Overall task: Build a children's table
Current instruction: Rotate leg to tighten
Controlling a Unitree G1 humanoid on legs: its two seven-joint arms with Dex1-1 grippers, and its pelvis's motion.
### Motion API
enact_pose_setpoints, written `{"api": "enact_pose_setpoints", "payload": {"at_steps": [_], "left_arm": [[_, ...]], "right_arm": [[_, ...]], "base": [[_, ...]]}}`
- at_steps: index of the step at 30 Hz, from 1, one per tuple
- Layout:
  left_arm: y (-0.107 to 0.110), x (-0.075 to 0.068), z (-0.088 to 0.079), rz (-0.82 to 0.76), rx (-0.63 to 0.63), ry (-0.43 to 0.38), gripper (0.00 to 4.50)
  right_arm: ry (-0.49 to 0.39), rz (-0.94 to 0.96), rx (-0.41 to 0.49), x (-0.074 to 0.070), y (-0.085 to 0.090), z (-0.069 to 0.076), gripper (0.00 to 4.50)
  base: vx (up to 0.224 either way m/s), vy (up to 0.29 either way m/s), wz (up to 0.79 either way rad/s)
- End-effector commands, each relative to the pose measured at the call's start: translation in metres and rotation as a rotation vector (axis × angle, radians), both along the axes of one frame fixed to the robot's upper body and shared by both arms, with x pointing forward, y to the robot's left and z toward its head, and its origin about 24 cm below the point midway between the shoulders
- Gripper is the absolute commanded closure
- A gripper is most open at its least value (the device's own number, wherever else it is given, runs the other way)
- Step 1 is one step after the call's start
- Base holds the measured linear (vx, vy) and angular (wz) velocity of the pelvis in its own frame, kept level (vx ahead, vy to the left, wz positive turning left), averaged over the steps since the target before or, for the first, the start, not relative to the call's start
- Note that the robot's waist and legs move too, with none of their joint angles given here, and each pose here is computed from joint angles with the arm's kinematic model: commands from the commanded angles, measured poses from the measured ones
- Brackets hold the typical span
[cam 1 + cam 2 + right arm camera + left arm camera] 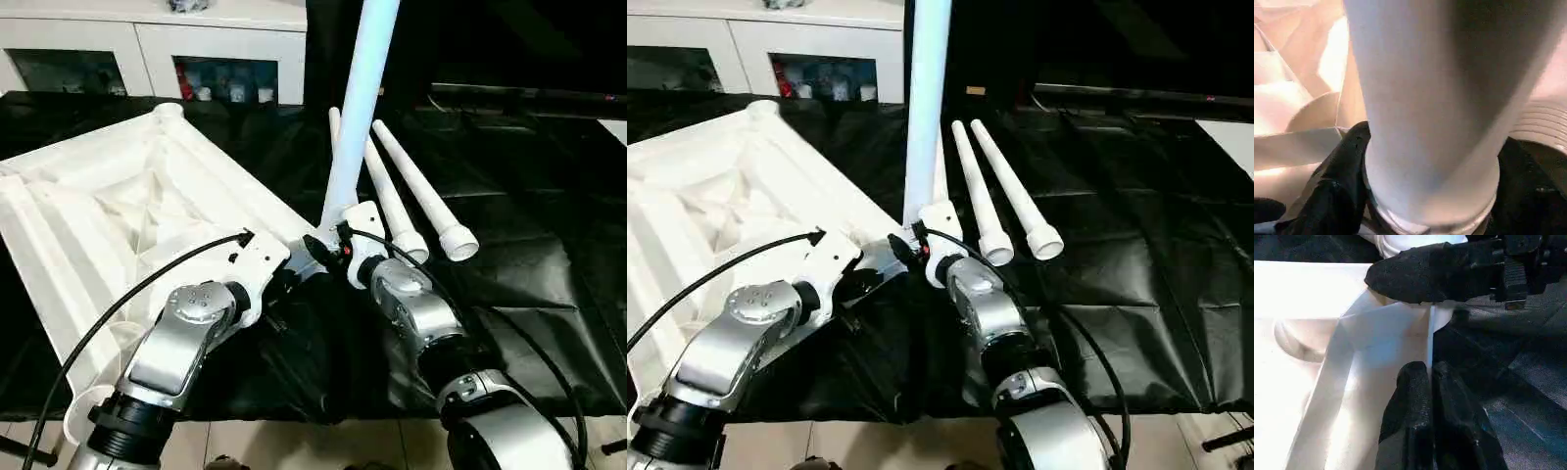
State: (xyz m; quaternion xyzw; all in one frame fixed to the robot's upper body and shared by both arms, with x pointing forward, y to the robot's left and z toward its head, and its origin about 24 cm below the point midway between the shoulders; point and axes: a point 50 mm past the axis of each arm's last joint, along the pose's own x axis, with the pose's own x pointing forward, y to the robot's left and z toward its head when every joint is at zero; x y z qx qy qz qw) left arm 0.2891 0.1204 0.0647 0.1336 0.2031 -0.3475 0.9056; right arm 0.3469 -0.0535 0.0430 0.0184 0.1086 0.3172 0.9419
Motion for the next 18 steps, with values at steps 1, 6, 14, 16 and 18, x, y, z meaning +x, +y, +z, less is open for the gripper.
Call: {"api": "enact_pose_setpoints", "payload": {"at_steps": [1, 6, 14, 16, 18], "left_arm": [[-0.009, -0.001, 0.012, -0.067, -0.047, -0.057, 4.50], [-0.008, -0.005, 0.012, -0.171, -0.041, -0.046, 4.50], [-0.003, -0.011, 0.010, -0.354, -0.033, 0.008, 4.50], [0.000, -0.013, 0.009, -0.401, -0.025, 0.032, 4.50], [0.004, -0.013, 0.009, -0.429, -0.009, 0.039, 4.50]], "right_arm": [[0.034, 0.083, 0.028, -0.007, 0.012, -0.006, 0.98], [-0.028, 0.170, -0.020, -0.007, -0.002, 0.000, 0.86], [-0.081, 0.390, -0.098, -0.024, -0.038, 0.002, 0.86], [-0.076, 0.454, -0.120, -0.032, -0.048, 0.001, 0.86], [-0.070, 0.499, -0.125, -0.037, -0.052, 0.001, 0.86]], "base": [[0.000, 0.000, 0.00], [0.000, 0.000, 0.00], [0.000, 0.000, 0.00], [0.000, 0.000, 0.00], [0.000, 0.000, 0.00]]}}
